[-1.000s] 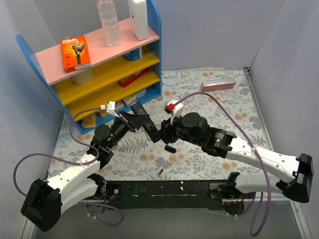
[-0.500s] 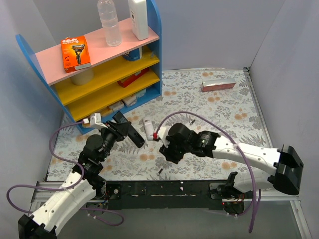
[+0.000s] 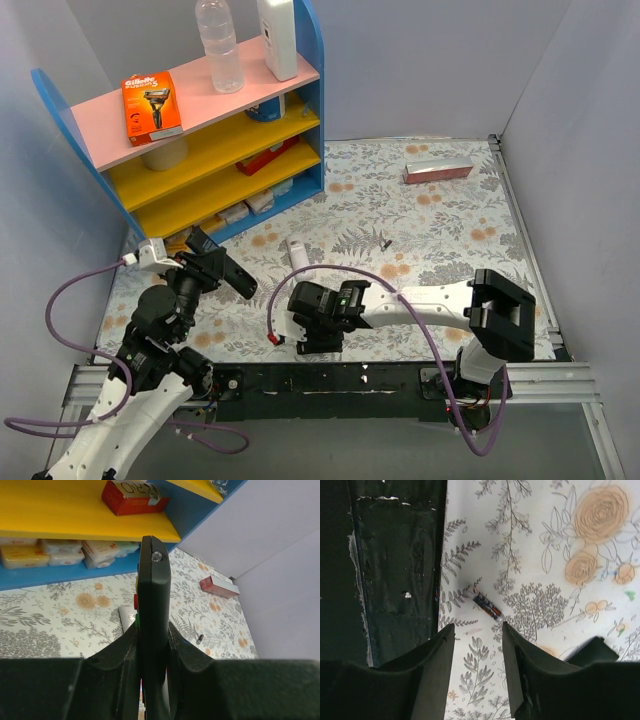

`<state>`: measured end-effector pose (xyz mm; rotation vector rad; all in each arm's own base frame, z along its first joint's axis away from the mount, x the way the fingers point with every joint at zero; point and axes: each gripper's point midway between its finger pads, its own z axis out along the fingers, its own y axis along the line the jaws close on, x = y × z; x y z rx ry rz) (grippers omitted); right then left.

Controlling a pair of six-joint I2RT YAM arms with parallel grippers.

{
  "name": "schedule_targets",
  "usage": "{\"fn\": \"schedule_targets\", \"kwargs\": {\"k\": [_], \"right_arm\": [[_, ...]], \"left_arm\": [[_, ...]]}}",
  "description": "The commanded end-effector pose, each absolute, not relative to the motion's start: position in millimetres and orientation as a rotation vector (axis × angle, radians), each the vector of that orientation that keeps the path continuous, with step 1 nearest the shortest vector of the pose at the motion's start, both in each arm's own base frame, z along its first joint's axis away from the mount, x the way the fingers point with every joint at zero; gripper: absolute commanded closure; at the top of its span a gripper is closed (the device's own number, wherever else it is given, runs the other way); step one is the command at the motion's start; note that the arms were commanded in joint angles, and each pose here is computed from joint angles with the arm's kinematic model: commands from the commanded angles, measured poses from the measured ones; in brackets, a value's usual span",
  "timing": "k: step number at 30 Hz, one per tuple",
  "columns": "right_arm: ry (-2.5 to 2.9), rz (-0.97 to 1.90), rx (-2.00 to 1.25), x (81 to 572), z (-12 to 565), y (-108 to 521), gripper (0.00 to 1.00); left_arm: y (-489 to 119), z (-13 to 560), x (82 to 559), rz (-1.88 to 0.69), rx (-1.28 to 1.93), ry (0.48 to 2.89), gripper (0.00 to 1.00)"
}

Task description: Load the batteries into the remote control

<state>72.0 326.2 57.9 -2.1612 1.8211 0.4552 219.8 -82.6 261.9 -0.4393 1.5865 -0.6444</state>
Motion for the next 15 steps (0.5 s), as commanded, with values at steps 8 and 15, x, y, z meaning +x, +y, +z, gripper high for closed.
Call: {"fn": "schedule_targets", "kwargs": {"k": [8,15], "right_arm": [[1.607,0.412,-2.368,65.4,45.1,350.3,0.57],[1.602,0.385,-2.443,63.5,30.2,347.4,0.61]], "left_arm": [[-46.9,275.6,197.8,-0.521,-0.486,1.577,1.00],[-43.3,278.8,193.8,-0.517,-0.489,1.571,1.00]]}}
